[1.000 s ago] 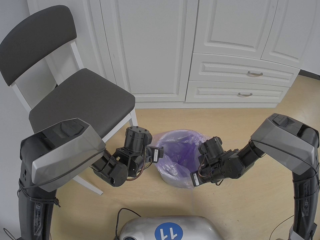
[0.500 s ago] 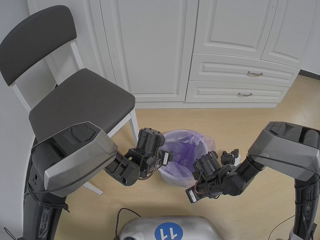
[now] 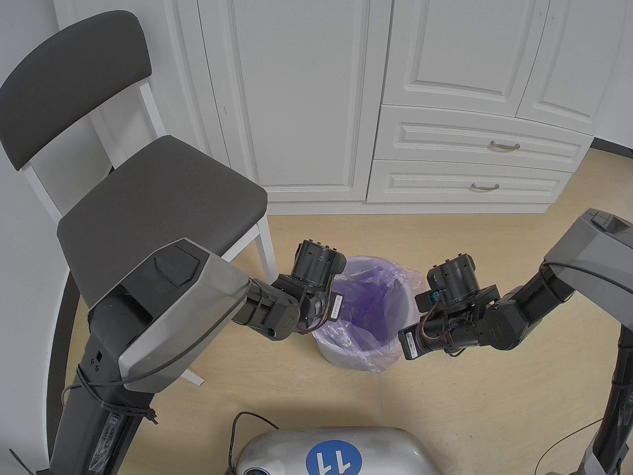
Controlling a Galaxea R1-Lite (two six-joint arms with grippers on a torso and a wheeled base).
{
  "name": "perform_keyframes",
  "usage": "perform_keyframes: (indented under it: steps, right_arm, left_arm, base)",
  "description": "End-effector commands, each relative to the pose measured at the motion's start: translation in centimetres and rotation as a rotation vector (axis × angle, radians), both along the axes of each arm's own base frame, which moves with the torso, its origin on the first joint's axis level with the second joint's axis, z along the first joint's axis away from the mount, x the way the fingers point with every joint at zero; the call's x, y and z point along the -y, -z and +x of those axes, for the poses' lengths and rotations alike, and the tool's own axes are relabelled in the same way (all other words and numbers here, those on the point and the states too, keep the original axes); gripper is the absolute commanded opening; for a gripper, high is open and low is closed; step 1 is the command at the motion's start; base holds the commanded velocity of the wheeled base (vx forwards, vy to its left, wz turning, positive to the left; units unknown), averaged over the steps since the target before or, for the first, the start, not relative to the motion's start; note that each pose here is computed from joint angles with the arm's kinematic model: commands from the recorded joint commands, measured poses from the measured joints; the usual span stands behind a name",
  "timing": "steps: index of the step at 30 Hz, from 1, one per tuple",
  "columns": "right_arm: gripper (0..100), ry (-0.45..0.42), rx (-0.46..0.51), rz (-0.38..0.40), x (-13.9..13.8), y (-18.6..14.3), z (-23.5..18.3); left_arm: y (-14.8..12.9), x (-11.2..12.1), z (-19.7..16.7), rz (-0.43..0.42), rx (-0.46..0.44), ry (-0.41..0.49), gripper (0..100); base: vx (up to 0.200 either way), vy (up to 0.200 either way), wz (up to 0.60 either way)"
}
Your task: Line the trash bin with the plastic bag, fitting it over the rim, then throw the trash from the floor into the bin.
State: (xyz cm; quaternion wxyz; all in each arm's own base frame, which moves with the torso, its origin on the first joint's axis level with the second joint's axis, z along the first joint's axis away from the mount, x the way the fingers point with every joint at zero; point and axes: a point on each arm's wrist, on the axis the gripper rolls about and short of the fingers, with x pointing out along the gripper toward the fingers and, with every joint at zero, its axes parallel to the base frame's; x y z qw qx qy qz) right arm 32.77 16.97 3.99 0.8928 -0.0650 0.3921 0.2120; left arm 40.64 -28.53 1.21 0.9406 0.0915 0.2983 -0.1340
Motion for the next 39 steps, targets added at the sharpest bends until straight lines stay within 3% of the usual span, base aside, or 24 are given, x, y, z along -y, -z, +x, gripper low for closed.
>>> perform_keyframes:
  steps: [1, 9, 15, 20, 28, 39]
  right_arm:
    - [0, 0.02, 0.034, 0.018, 0.8, -1.4, 0.3]
    - [0, 0.027, 0.041, 0.006, 1.5, -1.2, 0.8]
    - [0, 0.051, 0.029, 0.001, 1.8, -0.1, 2.1]
    - [0, 0.069, 0.021, 0.005, 1.9, 0.8, 3.1]
    - [0, 0.108, 0.023, 0.003, 2.9, 1.5, 4.6]
    - [0, 0.212, 0.027, -0.008, 6.2, 3.8, 8.3]
  left_arm:
    - [1.2, 0.2, 0.4, 0.048, -0.018, -0.033, 0]
    - [2.1, -0.5, -0.5, 0.095, -0.066, -0.044, 0]
    - [2.1, -2.6, -3.4, 0.144, -0.142, -0.034, 0]
    - [3.0, -3.4, -3.8, 0.138, -0.189, -0.012, 0]
    - [3.5, -3.8, -2.5, 0.097, -0.212, 0.007, 0]
    - [6.9, -6.9, 2.0, 0.043, -0.29, -0.003, 0]
  base:
    - [0.0, 0.0, 0.0]
    - [0.0, 0.0, 0.0]
    - [0.0, 0.0, 0.0]
    - [0.0, 0.0, 0.0]
    - [0.0, 0.0, 0.0]
    - [0.0, 0.0, 0.0]
